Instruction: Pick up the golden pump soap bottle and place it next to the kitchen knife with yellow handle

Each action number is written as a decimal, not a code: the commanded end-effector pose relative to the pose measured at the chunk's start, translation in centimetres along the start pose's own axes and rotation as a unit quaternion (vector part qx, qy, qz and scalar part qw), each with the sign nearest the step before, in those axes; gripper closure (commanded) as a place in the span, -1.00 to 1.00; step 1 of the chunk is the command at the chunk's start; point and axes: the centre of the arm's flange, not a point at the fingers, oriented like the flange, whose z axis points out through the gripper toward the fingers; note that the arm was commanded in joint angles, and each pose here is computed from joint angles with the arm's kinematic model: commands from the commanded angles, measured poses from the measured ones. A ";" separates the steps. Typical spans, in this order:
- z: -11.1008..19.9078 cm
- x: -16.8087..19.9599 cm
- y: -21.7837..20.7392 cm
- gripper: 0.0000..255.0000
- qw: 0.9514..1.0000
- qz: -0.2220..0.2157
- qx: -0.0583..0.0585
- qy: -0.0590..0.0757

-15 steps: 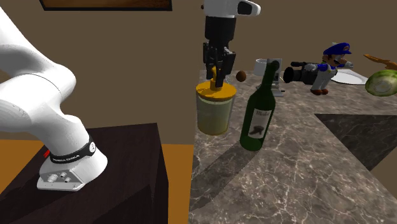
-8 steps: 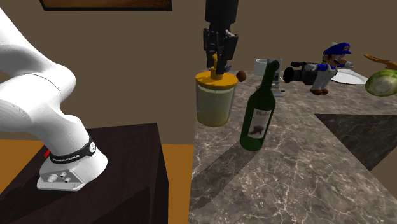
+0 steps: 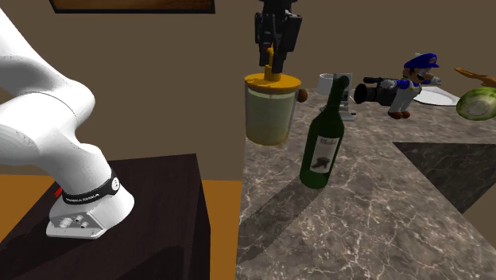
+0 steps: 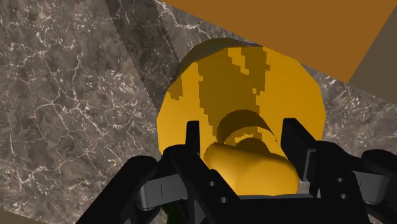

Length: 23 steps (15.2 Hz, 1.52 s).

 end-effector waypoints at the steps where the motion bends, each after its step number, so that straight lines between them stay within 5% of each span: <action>1: -1.0 -0.1 0.0 1.00 1.000 0.000 0.000 0.000; 18: -9.9 -0.6 0.2 1.00 1.000 0.000 0.000 0.000; 23: -8.3 1.3 -4.4 1.00 1.000 0.000 0.000 0.000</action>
